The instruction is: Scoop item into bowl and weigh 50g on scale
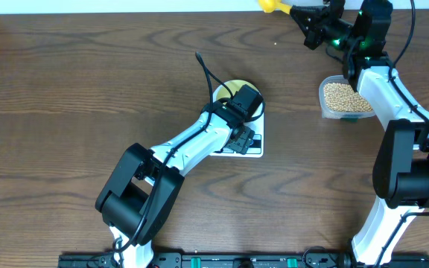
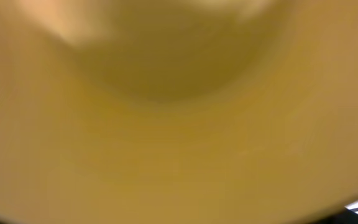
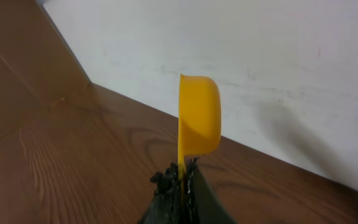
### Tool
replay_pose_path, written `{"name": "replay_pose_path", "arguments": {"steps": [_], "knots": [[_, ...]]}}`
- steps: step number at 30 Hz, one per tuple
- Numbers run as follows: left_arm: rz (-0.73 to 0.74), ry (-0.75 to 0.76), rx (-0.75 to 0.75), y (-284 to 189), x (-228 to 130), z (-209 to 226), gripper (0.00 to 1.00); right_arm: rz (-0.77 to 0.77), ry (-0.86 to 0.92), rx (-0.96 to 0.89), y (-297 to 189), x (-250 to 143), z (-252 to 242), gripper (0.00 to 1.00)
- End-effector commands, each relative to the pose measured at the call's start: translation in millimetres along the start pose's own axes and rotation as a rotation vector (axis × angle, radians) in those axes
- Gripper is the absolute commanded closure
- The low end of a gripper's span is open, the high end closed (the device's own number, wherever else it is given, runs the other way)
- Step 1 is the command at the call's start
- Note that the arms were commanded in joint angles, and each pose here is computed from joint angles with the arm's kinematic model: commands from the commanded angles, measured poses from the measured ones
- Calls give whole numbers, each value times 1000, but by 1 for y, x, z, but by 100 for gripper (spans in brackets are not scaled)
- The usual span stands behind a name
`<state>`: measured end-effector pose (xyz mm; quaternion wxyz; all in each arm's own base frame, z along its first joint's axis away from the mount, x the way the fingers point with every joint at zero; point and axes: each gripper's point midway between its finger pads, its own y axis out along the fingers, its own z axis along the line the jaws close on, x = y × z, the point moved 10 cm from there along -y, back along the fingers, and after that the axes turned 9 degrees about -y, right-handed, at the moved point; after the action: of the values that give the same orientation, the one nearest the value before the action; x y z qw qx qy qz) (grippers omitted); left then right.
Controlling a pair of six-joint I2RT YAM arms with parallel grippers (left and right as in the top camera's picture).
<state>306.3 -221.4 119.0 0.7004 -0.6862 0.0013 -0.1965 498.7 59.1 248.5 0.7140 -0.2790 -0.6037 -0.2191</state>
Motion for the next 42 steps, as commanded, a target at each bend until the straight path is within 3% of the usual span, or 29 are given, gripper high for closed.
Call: {"name": "replay_pose_path", "arguments": {"steps": [1,26,42], "knots": [[28,12,33,9,-6,5,14,-4,-15,10,3,2,-1,99],[99,26,58,26,-17,5,14,-1,-12,10,3,2,-1,99],[-149,-14,-32,-64,3,12,14,-1,-12,10,3,2,0,99]]}}
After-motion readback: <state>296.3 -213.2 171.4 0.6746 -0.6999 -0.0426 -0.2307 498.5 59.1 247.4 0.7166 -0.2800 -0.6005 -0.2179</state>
